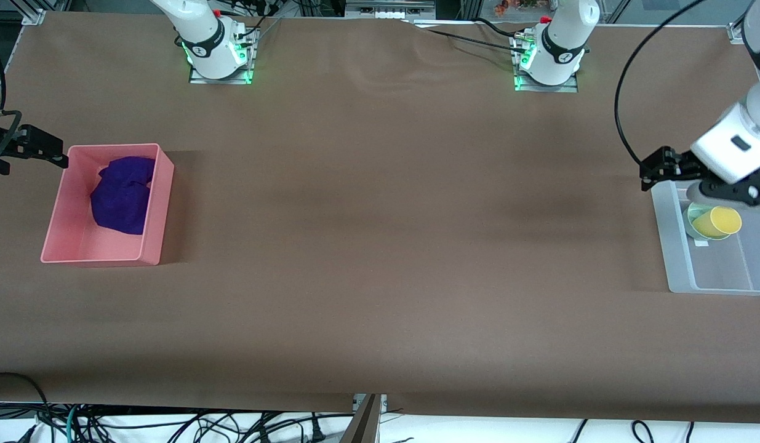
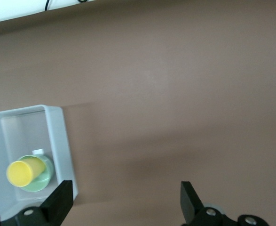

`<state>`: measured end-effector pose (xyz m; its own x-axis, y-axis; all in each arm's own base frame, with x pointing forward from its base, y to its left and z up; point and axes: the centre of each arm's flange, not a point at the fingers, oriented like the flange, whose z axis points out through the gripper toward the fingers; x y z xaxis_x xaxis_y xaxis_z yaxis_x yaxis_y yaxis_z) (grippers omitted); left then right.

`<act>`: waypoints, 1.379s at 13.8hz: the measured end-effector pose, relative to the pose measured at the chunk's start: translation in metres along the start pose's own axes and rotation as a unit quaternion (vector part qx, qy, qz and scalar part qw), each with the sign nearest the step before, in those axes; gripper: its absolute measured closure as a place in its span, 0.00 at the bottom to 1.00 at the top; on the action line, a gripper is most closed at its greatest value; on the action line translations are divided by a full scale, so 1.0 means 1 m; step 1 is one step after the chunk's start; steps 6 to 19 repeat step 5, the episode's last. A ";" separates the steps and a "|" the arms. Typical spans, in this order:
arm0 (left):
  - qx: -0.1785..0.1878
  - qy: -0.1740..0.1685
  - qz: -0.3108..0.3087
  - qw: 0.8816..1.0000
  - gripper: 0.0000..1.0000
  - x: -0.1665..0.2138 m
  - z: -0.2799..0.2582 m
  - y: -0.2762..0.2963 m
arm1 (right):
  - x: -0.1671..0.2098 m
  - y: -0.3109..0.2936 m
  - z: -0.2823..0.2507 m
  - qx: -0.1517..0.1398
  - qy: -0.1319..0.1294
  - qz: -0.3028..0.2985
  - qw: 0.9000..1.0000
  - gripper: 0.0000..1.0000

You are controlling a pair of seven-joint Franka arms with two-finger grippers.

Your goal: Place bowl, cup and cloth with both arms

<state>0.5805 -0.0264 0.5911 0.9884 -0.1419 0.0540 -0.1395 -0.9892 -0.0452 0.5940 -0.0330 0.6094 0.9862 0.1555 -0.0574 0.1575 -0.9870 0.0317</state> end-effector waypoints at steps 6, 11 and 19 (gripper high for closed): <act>-0.018 0.000 -0.024 1.000 0.00 -0.032 0.013 -0.016 | 0.000 0.001 0.000 0.000 0.000 0.001 1.000 0.00; -0.018 0.000 -0.024 1.000 0.00 -0.032 0.013 -0.016 | 0.000 0.001 0.000 0.000 0.000 0.001 1.000 0.00; -0.018 0.000 -0.024 1.000 0.00 -0.032 0.013 -0.016 | 0.000 0.001 0.000 0.000 0.000 0.001 1.000 0.00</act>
